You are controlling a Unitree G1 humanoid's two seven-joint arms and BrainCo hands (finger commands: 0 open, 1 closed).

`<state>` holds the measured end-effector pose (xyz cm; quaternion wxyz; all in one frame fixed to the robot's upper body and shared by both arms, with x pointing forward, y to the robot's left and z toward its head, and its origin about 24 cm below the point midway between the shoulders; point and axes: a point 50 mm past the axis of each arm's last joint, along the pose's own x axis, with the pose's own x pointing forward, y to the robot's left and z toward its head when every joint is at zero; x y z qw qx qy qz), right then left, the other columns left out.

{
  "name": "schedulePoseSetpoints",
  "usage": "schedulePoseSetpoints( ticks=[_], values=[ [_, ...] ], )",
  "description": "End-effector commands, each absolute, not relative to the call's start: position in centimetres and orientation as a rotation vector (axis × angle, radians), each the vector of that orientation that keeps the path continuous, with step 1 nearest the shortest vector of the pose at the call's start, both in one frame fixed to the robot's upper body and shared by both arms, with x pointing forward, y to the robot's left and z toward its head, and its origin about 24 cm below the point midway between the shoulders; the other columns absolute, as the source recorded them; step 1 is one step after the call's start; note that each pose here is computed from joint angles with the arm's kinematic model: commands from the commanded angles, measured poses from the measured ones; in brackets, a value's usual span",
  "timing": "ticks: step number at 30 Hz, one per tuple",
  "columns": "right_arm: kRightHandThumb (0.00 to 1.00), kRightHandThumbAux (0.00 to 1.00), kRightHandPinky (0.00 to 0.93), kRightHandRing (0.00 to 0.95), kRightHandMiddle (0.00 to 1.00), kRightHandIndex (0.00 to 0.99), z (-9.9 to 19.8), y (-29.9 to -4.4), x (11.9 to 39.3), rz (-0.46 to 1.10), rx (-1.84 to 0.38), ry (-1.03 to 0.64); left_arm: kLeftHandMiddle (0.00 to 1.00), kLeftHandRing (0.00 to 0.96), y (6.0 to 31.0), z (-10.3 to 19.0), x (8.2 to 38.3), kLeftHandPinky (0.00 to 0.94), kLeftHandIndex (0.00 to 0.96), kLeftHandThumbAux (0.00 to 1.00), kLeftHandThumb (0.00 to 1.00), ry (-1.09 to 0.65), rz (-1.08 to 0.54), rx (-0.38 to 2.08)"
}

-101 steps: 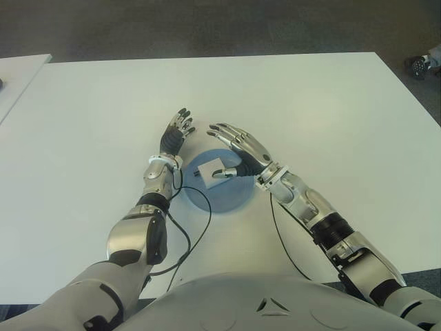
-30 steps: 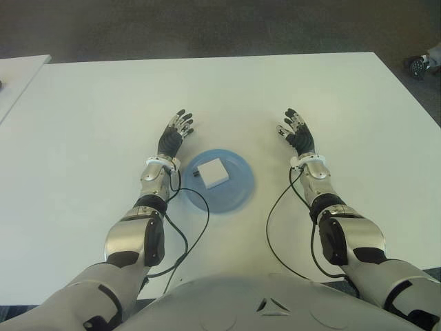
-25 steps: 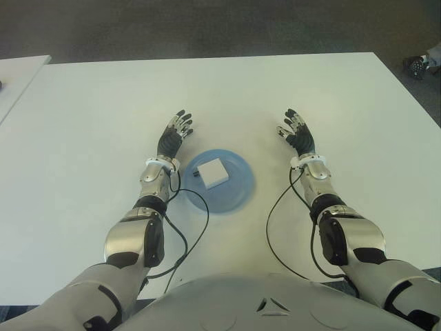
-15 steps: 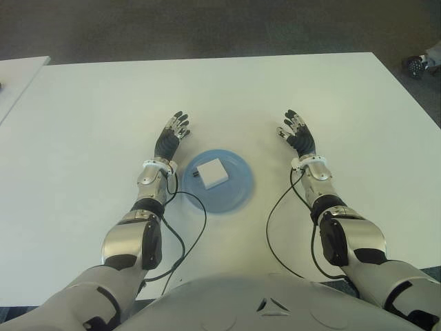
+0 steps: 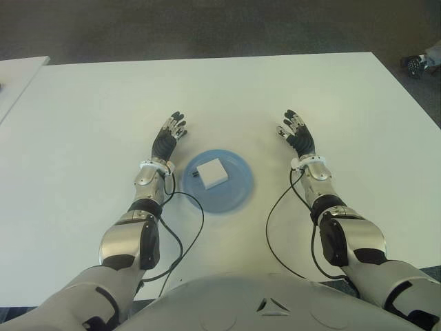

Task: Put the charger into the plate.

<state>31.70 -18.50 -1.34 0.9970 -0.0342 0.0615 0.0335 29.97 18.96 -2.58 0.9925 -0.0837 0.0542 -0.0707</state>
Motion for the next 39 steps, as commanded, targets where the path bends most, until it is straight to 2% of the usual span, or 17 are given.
schedulePoseSetpoints(
  ticks=[1,10,23,39],
  values=[
    [0.072,0.785,0.0,0.0,0.0,0.0,-6.71,-17.73,27.54,0.087,-0.035,0.392,0.076,0.063,19.23,-4.67,28.37,0.076,0.023,0.556,0.085,0.22,-0.133,-0.18],
    [0.068,0.776,0.002,0.0,0.0,0.0,-6.76,-17.65,27.54,0.088,-0.044,0.398,0.078,0.068,19.12,-4.71,28.37,0.082,0.024,0.546,0.101,0.226,-0.138,-0.179],
    [0.113,0.691,0.024,0.0,0.0,0.0,-6.85,-17.63,27.55,0.088,-0.074,0.412,0.07,0.064,19.13,-4.78,28.38,0.086,0.025,0.55,0.092,0.235,-0.135,-0.173],
    [0.125,0.71,0.05,0.016,0.014,0.0,-6.92,-17.54,27.69,0.086,-0.126,0.434,0.074,0.067,18.97,-4.78,28.54,0.087,0.034,0.56,0.084,0.245,-0.135,-0.177]
  ],
)
